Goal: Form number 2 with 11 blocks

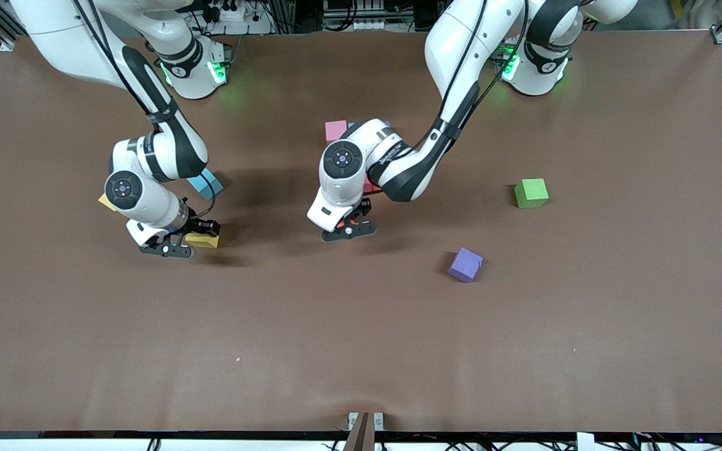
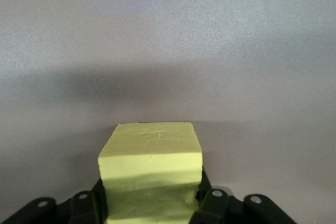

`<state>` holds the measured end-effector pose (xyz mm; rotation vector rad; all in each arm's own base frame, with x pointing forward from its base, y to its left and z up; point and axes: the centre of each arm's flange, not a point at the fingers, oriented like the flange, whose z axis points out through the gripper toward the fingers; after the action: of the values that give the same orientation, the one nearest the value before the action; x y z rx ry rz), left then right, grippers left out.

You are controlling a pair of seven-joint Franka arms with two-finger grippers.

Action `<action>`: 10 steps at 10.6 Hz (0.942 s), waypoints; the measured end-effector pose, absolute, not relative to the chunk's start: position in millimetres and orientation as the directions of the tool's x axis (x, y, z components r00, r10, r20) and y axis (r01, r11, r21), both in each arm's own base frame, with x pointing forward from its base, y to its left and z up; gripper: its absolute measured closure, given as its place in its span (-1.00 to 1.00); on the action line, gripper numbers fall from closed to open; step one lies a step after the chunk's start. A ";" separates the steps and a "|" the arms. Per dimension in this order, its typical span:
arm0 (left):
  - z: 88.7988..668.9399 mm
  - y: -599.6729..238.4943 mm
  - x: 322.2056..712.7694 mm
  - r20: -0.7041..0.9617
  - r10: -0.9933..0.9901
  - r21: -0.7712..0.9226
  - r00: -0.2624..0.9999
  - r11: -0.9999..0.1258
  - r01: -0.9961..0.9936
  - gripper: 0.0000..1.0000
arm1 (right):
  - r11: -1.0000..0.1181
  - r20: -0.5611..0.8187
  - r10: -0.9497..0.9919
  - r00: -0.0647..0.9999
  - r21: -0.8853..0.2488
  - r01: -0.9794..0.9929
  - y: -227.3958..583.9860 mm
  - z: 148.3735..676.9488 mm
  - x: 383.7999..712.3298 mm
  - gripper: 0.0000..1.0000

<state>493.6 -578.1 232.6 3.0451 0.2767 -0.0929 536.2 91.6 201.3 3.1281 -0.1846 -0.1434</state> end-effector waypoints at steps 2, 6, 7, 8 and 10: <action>231.3 -580.1 491.6 -0.065 0.171 0.078 0.983 -0.981 0.176 -0.08 | -0.993 -0.085 -0.120 0.989 0.008 -0.119 93.4 204.0 539.1 -0.22; 225.9 -581.7 489.4 -0.069 0.162 0.080 0.984 -0.983 0.167 -0.08 | -0.989 -0.118 -0.149 0.982 0.019 -0.148 117.6 224.3 551.3 -0.11; 222.0 -581.3 489.2 -0.069 0.157 0.076 0.985 -0.984 0.162 -0.08 | -0.988 -0.123 -0.156 0.980 0.022 -0.154 125.8 228.5 552.8 -0.11; 218.6 -579.9 490.2 -0.067 0.145 0.072 0.987 -0.986 0.150 -0.08 | -0.986 -0.127 -0.164 0.978 0.027 -0.162 133.6 231.9 553.4 -0.11; 214.7 -578.7 491.5 -0.064 0.137 0.072 0.989 -0.987 0.141 -0.08 | -0.984 -0.133 -0.176 0.975 0.035 -0.173 145.8 236.7 553.8 -0.11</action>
<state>491.5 -578.7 214.7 3.0563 0.2140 -0.0908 553.8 145.8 236.7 3.0995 -0.2741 -0.2118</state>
